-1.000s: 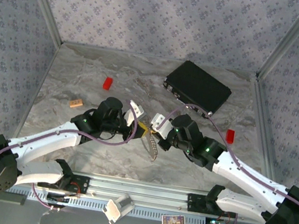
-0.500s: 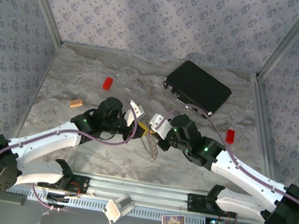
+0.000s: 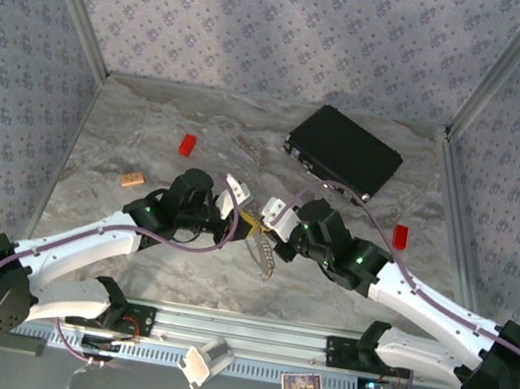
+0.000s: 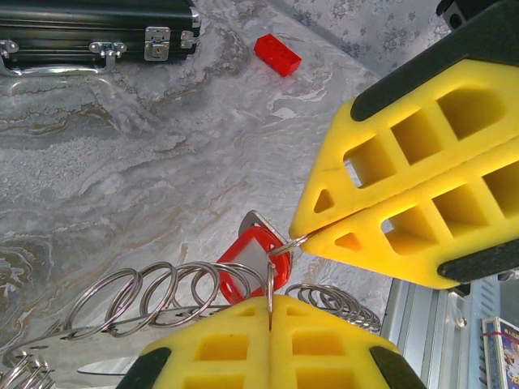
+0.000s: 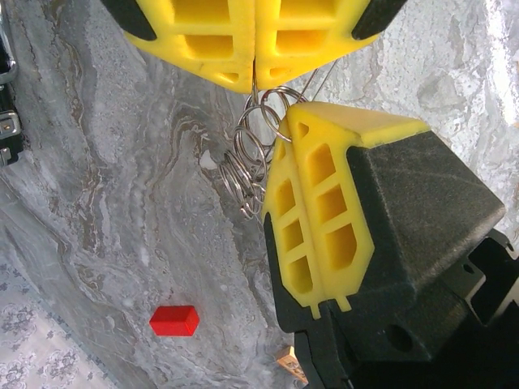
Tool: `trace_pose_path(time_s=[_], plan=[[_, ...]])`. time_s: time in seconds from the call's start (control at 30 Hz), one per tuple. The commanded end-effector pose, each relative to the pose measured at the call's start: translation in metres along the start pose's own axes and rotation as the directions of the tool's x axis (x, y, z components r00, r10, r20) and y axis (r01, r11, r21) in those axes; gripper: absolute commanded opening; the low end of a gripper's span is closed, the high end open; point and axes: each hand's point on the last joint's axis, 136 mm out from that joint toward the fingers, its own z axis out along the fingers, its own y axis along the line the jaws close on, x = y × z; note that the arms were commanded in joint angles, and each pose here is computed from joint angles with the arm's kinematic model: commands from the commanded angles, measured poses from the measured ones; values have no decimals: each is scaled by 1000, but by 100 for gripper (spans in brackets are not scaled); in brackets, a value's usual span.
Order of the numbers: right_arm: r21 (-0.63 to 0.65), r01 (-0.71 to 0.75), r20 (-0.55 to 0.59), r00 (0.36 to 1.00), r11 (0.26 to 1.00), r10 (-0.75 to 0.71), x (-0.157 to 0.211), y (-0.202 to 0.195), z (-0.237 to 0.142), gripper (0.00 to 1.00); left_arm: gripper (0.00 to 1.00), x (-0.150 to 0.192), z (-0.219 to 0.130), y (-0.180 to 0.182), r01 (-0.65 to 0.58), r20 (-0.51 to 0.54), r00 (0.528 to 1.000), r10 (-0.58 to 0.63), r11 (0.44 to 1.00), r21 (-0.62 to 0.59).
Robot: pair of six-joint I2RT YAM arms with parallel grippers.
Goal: Put the keys on the keyring
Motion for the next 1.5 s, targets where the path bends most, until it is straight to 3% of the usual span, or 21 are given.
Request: trace_pose_path(time_s=[0.0, 1.1, 1.3, 1.47], plan=[[12, 15, 25, 1000, 1000, -15, -4, -1, -4, 0, 0, -21, -3, -10, -32, 66, 997, 30, 999, 33], [-106, 25, -7, 1000, 994, -25, -1, 21, 4, 0, 0, -23, -3, -13, -41, 67, 997, 38, 998, 46], [-78, 2, 29, 1000, 997, 1, -7, 12, -2, 0, 0, -21, -2, -12, -40, 58, 998, 37, 998, 42], [48, 14, -14, 1000, 999, -13, 1, -9, -3, 0, 0, -20, -2, -11, -39, 55, 998, 37, 999, 37]])
